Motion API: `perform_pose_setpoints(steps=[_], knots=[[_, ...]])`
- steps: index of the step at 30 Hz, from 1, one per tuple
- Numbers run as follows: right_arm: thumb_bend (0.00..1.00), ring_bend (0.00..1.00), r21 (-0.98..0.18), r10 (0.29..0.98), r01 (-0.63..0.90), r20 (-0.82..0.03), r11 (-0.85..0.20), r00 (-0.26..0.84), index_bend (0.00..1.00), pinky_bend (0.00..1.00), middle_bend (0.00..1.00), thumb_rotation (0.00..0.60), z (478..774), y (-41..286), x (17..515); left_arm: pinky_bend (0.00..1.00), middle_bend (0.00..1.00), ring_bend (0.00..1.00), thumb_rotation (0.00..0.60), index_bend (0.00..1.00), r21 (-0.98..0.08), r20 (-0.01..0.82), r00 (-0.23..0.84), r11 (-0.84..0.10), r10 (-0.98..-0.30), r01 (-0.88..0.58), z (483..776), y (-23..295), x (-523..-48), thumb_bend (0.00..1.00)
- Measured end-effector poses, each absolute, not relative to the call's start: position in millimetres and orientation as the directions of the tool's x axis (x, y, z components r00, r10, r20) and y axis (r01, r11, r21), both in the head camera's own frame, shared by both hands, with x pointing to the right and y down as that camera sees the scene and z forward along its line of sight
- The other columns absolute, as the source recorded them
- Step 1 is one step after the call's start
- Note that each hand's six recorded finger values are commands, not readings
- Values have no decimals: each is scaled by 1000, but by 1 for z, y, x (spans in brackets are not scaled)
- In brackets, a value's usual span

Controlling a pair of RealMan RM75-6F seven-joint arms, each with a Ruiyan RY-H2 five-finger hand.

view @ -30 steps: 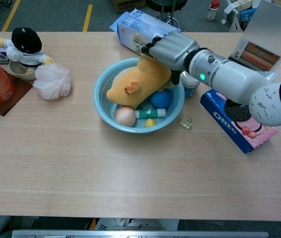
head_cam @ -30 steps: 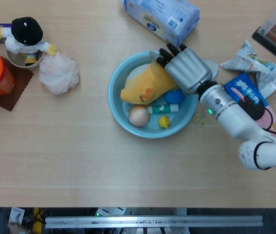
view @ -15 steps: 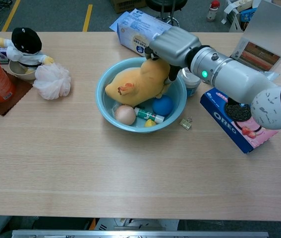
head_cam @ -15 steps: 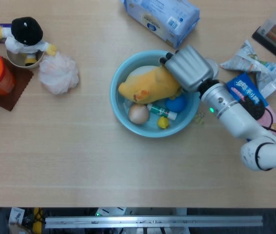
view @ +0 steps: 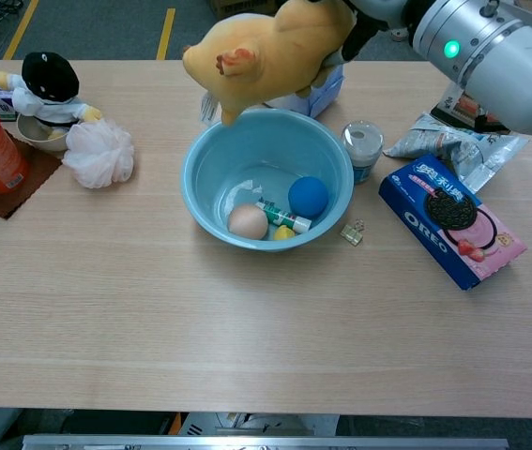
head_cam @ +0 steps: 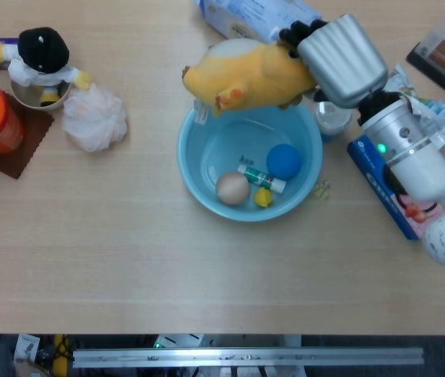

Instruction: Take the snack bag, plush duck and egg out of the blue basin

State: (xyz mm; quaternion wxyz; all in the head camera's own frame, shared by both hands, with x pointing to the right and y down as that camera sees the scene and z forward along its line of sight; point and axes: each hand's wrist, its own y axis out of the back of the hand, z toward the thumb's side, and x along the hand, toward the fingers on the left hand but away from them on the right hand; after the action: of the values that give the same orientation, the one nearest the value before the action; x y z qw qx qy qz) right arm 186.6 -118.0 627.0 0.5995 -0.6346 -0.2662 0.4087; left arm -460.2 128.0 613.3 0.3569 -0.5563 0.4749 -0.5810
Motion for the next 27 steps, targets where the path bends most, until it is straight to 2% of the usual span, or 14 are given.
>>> perform_pose_setpoints(steps=[11, 20, 23, 27], knots=[[198, 581, -972, 881, -221, -171, -79, 441, 597, 812, 544, 600, 645, -150, 185, 65, 65, 17, 600, 0, -949, 308, -132, -293, -942, -118, 611, 131, -462, 301], [197, 547, -957, 900, -275, -201, -96, 386, 592, 798, 519, 600, 681, -167, 156, 65, 65, 17, 600, 0, -948, 310, -145, -295, -940, -119, 610, 134, -466, 300], [194, 465, -949, 904, -292, -228, -122, 363, 507, 711, 454, 600, 693, -171, 148, 65, 65, 17, 600, 0, -948, 313, -154, -297, -937, -119, 610, 135, -468, 300], [180, 311, -938, 893, -289, -287, -189, 348, 234, 551, 301, 600, 707, -170, 139, 65, 65, 17, 600, 0, -947, 313, -156, -297, -937, -120, 610, 135, -469, 301]])
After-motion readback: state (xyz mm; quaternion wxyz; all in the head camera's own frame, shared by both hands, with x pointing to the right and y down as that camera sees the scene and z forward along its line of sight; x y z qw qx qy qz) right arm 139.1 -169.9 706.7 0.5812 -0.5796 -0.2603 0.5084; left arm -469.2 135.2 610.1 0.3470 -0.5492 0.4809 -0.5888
